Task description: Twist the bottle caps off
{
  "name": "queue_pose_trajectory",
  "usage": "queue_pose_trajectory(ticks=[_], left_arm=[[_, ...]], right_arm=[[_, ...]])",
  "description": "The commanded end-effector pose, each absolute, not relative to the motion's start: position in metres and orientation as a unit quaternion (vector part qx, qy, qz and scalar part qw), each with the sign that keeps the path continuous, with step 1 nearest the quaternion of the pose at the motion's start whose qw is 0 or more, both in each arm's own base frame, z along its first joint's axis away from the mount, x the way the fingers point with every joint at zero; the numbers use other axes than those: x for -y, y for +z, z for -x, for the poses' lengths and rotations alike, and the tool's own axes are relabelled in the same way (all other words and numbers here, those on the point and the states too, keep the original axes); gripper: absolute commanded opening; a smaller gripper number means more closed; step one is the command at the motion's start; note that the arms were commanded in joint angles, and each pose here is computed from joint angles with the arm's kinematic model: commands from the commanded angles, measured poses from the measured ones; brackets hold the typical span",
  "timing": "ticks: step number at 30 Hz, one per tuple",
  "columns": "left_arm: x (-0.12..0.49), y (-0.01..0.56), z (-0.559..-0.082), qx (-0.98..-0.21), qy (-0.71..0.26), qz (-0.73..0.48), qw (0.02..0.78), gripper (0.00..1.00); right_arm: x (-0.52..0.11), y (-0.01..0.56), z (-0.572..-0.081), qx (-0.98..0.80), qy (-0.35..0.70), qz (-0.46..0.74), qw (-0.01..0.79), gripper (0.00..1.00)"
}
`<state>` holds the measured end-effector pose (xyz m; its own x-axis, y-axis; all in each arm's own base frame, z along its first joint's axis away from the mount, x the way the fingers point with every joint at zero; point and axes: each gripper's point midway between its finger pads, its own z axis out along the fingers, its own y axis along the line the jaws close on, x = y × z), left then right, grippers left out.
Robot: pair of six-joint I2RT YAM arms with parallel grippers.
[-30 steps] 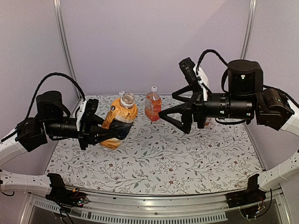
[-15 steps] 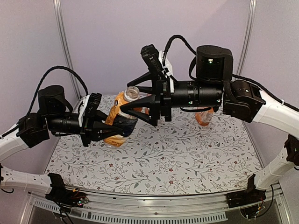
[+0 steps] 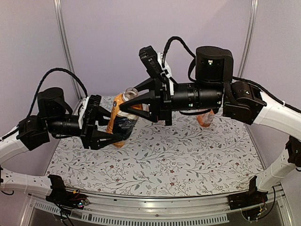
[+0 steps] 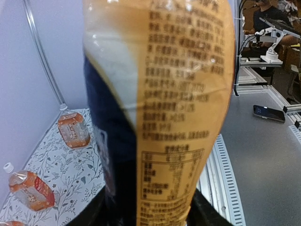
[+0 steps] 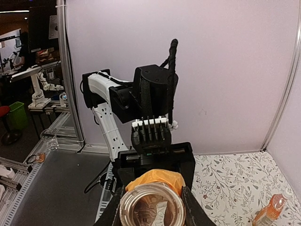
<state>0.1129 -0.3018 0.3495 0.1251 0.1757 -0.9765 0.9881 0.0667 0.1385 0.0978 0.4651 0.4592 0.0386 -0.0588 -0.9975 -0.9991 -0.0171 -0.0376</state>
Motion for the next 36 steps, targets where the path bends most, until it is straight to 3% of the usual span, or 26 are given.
queue_pose_trajectory(ticks=[1,2,7,12,21,36], left_arm=[[0.299,0.341,-0.116,-0.536,-0.387,-0.543,0.518,0.93],[0.296,0.338,-0.12,-0.543,-0.377,-0.539,0.522,0.99],[0.284,0.32,-0.136,-0.578,-0.339,-0.513,0.537,1.0],[0.277,0.318,-0.142,-0.583,-0.33,-0.5,0.549,1.0],[0.273,0.313,-0.143,-0.585,-0.333,-0.494,0.55,1.0],[0.275,0.316,-0.145,-0.579,-0.333,-0.497,0.554,1.0]], right_arm=[[-0.455,0.447,-0.124,-0.562,0.436,0.483,0.511,0.0],[-0.45,0.44,-0.135,-0.584,0.414,0.467,0.519,0.0],[-0.379,0.394,-0.214,-0.721,0.228,0.336,0.561,0.0],[-0.282,0.317,-0.276,-0.809,0.073,0.213,0.542,0.0],[-0.179,0.236,-0.335,-0.835,0.048,0.047,0.546,0.0],[-0.152,0.184,-0.363,-0.843,0.065,-0.021,0.533,0.0]])
